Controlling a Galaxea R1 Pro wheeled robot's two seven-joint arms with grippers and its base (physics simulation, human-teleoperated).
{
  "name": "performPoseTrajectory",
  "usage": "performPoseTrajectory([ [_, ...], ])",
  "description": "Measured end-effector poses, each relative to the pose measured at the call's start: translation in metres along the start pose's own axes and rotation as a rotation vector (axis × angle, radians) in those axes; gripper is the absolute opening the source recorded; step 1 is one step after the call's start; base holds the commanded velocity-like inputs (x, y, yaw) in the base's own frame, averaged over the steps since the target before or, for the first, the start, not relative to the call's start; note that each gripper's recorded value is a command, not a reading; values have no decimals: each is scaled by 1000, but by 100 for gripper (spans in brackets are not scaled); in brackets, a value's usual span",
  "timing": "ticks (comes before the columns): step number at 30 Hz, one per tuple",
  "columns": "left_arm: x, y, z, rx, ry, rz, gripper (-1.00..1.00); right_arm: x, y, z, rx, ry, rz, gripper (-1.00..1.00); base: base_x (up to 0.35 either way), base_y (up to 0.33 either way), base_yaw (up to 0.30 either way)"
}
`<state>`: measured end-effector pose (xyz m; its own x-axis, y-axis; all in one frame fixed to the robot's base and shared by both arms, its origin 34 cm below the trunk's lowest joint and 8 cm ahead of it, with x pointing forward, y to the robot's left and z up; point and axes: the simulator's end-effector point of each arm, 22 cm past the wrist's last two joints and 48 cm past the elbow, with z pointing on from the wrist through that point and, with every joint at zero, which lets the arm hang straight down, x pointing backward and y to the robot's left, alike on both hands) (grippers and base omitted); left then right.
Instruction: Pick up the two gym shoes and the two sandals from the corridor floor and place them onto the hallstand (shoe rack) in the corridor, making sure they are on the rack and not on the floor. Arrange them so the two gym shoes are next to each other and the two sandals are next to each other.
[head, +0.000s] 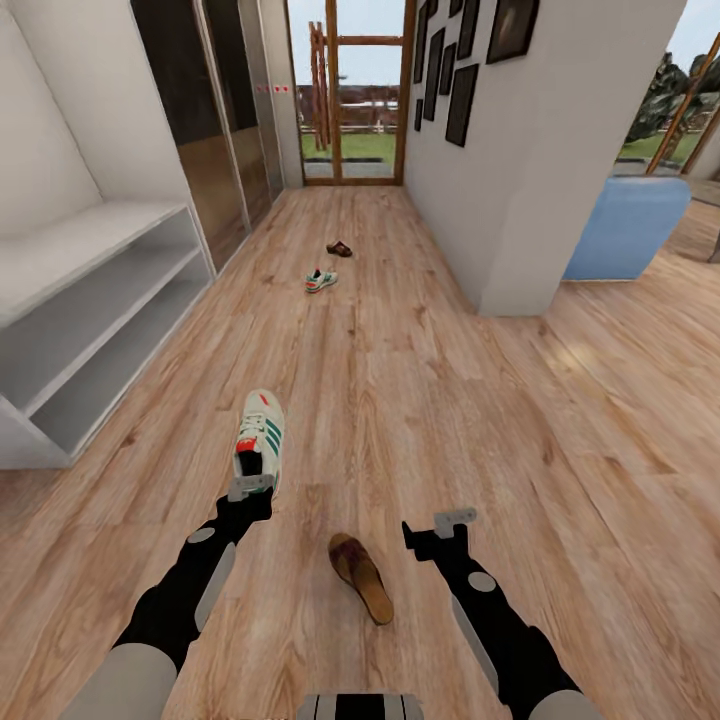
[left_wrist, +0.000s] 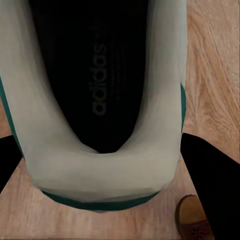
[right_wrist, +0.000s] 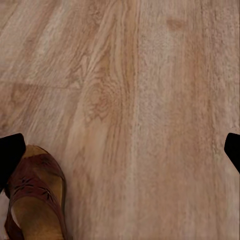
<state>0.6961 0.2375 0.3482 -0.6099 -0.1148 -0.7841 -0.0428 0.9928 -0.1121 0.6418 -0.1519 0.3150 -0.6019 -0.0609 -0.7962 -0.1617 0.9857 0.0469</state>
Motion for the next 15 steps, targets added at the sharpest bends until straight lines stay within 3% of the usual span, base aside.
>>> performPoseTrajectory([
  [9,0,0,0,0,0,0,-100,0,0,0,1,0,0,100,172,-166,296],
  [15,0,0,0,0,-1,0,-100,0,0,0,1,0,0,100,55,-203,83],
])
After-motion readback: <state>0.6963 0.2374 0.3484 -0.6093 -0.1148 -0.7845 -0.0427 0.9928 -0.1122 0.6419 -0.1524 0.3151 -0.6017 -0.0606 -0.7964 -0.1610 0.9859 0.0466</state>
